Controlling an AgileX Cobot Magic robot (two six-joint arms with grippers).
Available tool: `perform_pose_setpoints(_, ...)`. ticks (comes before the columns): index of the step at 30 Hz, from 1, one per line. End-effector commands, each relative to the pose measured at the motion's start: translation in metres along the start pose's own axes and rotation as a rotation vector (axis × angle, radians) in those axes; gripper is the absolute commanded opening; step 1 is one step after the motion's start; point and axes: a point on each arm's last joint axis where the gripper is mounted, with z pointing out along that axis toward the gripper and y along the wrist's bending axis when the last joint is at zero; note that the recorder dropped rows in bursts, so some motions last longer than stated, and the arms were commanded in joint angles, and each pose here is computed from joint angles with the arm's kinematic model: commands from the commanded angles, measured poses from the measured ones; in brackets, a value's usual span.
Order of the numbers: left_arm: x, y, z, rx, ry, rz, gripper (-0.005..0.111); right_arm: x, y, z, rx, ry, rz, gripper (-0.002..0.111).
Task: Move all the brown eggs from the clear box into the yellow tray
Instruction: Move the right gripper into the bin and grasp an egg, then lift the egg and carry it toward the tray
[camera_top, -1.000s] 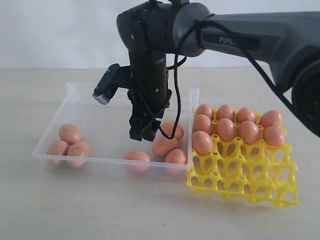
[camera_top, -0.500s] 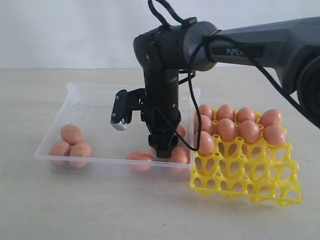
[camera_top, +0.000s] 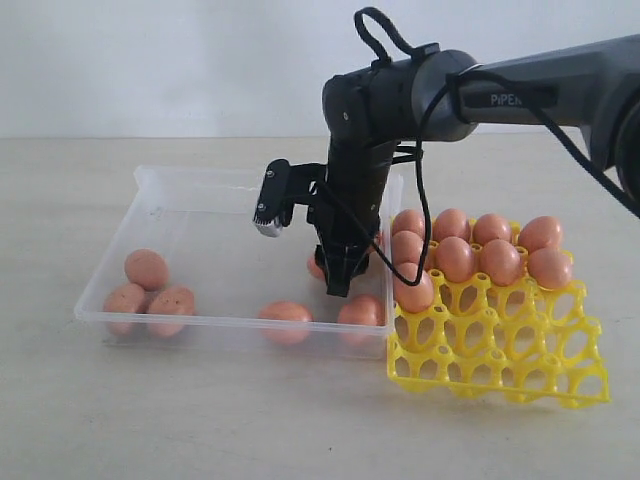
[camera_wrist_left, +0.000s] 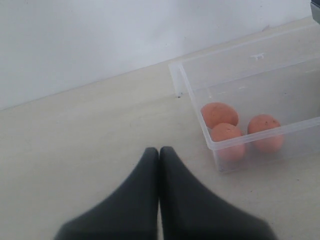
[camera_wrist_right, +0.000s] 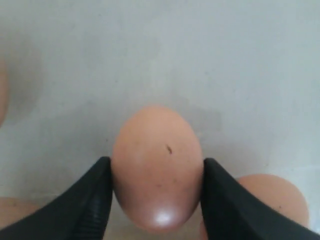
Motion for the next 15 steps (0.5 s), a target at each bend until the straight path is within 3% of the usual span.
perform_pose_setpoints(1,-0.001,0.0,0.0,-0.001,-0.01,-0.007,-0.004,-0.007,-0.004,-0.001,0.026,-0.108,0.064,0.025)
perform_pose_setpoints(6,-0.001,0.0,0.0,-0.001,-0.01,-0.007,-0.004,-0.012,-0.007,-0.002,0.052,-0.168,0.097,0.002)
perform_pose_setpoints(15,-0.001,0.0,0.0,-0.001,-0.01,-0.007,-0.004,-0.017,-0.001,-0.018,-0.042,-0.205,0.394,0.0)
